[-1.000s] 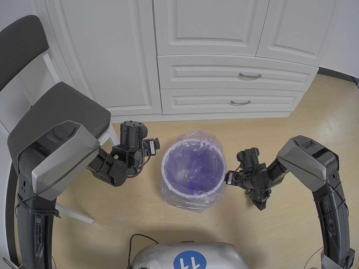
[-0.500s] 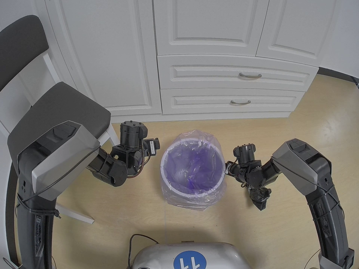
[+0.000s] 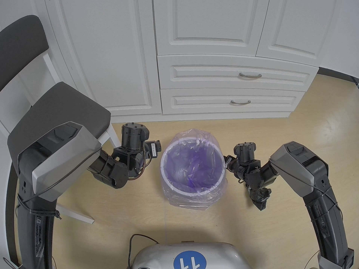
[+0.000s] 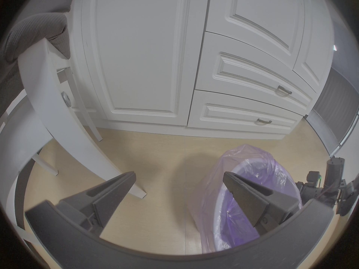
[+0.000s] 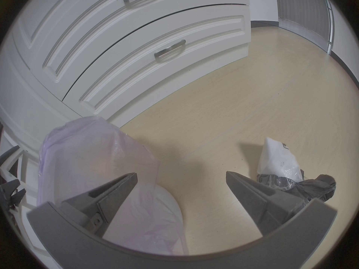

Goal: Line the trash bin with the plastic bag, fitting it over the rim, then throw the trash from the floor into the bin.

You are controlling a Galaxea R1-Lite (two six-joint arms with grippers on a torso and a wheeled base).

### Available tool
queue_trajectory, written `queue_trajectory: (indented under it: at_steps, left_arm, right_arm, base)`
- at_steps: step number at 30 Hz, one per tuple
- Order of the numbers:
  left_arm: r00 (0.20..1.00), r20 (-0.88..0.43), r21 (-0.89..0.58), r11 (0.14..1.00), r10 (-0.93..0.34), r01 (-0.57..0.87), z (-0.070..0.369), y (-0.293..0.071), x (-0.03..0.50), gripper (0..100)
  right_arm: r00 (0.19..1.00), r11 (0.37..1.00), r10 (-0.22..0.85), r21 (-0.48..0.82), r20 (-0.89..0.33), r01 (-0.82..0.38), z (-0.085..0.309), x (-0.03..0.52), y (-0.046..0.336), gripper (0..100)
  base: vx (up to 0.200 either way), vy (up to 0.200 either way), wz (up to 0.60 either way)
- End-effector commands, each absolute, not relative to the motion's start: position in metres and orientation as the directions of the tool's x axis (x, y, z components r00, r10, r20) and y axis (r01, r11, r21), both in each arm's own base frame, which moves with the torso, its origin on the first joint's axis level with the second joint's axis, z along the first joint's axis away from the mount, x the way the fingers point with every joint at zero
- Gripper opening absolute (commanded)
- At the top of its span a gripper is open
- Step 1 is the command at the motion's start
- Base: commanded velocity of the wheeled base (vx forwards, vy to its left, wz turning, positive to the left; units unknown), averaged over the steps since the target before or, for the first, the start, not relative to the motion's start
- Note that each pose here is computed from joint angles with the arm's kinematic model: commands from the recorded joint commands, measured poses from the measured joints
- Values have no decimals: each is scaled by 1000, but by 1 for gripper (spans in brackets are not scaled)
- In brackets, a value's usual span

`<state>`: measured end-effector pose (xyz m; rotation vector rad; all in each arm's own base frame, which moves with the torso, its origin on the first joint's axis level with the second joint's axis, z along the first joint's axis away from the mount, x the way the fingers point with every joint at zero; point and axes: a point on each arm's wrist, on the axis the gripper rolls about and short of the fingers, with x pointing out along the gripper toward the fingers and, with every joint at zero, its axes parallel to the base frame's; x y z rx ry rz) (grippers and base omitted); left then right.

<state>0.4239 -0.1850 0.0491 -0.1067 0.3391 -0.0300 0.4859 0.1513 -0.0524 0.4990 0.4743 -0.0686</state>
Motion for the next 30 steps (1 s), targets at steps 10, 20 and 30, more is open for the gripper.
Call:
queue_trajectory:
  at_steps: [10, 20, 30]
  left_arm:
    - [939, -325, -40, 993, -115, 108, 63, -197, 385, 100]
    - [940, -268, 24, 974, -211, 225, 99, -189, 343, 100]
    - [922, -259, 10, 954, -288, 301, 113, -190, 320, 100]
  right_arm:
    - [869, 909, 117, 404, -481, 101, -8, 459, 130, 100]
    - [853, 965, 149, 261, -500, -15, 27, 427, 101, 100]
    - [842, 961, 273, 90, -466, -262, 63, 366, 71, 100]
  base:
    - [0, 0, 0]
    - [0, 0, 0]
    - [0, 0, 0]
